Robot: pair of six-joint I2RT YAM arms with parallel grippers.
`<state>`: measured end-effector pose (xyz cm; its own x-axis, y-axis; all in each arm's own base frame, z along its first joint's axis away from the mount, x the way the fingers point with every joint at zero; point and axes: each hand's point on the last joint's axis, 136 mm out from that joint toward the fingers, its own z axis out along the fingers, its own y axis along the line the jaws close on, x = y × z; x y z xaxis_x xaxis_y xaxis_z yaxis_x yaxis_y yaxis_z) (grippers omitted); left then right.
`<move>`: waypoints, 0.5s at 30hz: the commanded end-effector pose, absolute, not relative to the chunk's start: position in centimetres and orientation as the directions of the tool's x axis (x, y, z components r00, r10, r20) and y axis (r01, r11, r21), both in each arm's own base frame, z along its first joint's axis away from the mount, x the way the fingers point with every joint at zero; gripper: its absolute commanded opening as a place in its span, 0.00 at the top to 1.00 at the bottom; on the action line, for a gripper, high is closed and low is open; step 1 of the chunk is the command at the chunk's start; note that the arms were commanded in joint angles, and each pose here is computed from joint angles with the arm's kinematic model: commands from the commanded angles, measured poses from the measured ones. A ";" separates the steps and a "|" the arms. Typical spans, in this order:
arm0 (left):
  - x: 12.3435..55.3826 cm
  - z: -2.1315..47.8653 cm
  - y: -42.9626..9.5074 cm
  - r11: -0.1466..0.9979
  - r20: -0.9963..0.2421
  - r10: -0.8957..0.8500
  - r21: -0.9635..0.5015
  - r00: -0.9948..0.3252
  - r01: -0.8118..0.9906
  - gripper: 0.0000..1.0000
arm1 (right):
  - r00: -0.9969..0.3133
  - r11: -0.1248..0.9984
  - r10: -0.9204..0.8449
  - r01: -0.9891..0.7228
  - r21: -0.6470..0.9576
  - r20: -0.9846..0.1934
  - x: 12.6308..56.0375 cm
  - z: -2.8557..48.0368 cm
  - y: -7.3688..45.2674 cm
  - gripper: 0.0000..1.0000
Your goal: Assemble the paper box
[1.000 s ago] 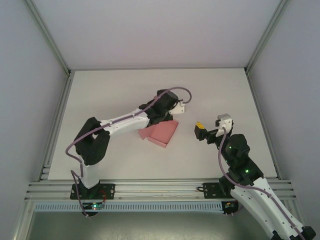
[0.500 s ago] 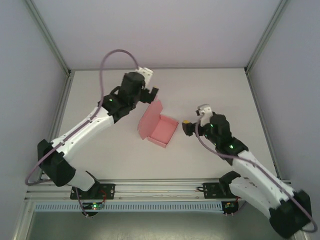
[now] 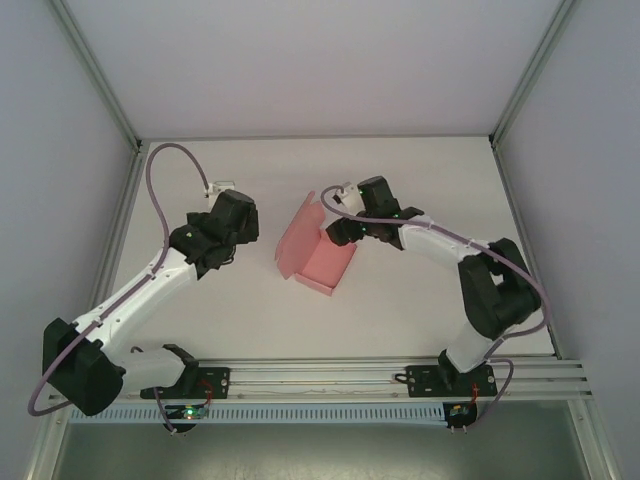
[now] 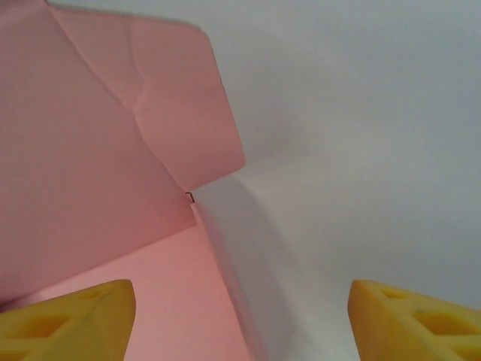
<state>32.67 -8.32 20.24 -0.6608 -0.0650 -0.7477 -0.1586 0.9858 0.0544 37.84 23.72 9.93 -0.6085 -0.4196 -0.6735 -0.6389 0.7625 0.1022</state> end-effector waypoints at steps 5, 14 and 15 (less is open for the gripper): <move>32.7 19.2 -7.3 0.972 -0.735 -0.111 0.059 -0.669 -0.227 0.00 | -0.655 0.771 -0.457 -0.629 0.100 -0.602 37.7 7.3 23.9 0.41; 32.9 18.8 -6.8 0.967 -0.739 -0.118 0.067 -0.663 -0.248 0.00 | -0.693 0.794 -0.466 -0.602 0.085 -0.550 37.5 4.9 24.2 0.54; 32.9 18.8 -6.7 0.965 -0.739 -0.121 0.069 -0.663 -0.253 0.00 | -0.700 0.806 -0.460 -0.587 0.074 -0.547 37.6 4.8 23.9 0.59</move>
<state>32.77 -8.07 18.94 -0.6782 -0.0884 -0.7295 -0.1888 0.9804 0.0567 36.96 24.00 4.71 -0.6854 -0.4737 -0.5530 -0.6196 0.7784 0.1013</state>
